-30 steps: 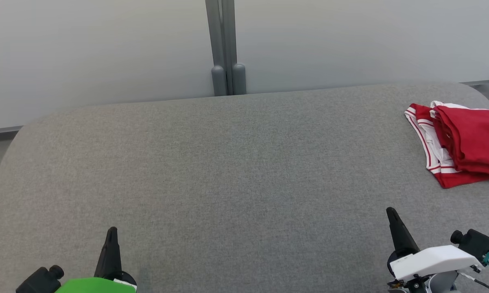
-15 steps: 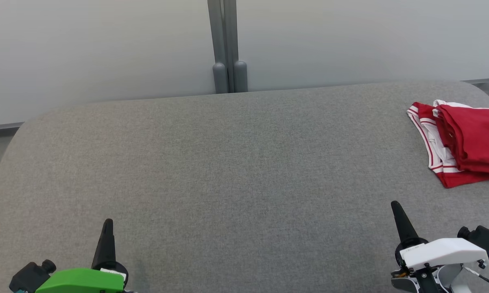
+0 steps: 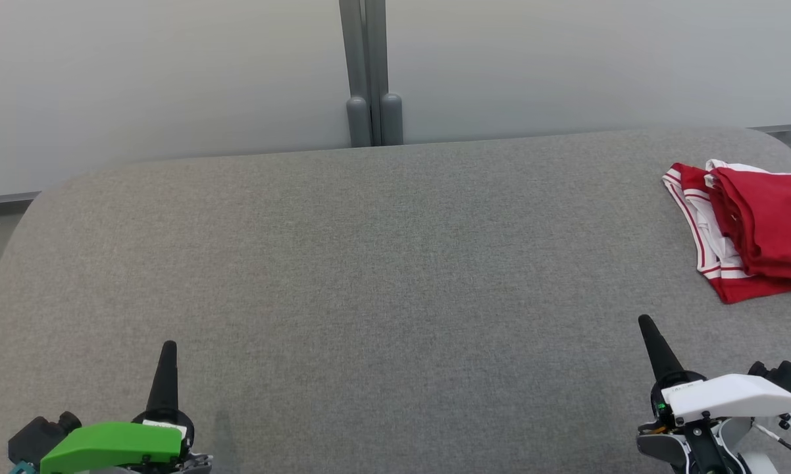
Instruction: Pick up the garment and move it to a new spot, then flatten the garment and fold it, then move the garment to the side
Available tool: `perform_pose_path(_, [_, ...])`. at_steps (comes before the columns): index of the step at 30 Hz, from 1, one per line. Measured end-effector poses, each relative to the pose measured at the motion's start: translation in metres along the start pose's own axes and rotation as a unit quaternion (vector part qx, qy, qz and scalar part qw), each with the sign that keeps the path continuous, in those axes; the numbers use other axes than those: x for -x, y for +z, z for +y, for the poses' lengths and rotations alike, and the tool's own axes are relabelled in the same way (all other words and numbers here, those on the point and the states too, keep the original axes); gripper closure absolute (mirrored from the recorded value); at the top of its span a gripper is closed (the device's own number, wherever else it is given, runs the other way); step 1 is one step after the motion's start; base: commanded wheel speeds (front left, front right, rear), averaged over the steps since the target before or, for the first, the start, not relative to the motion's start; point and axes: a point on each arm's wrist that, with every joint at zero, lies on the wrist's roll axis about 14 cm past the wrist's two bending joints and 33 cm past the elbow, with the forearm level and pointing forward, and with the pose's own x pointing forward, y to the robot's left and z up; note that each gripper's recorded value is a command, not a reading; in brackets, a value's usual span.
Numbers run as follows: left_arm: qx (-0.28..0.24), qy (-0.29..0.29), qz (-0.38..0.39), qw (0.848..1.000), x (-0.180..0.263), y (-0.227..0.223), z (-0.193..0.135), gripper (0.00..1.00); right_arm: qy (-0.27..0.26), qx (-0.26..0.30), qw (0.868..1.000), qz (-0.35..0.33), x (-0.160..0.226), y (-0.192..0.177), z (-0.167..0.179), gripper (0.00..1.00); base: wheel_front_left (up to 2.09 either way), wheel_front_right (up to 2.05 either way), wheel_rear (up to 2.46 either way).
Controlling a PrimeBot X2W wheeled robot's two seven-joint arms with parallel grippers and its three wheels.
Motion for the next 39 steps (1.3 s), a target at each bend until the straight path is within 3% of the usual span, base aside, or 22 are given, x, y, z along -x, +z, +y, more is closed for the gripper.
perform_pose_path(39, [0.155, -0.024, -0.009, 0.988, -0.017, 0.019, -0.008, 1.0, 0.009, -0.152, 0.988, -0.006, -0.018, 0.01, 0.006, 1.0, 0.0, 0.0, 0.0])
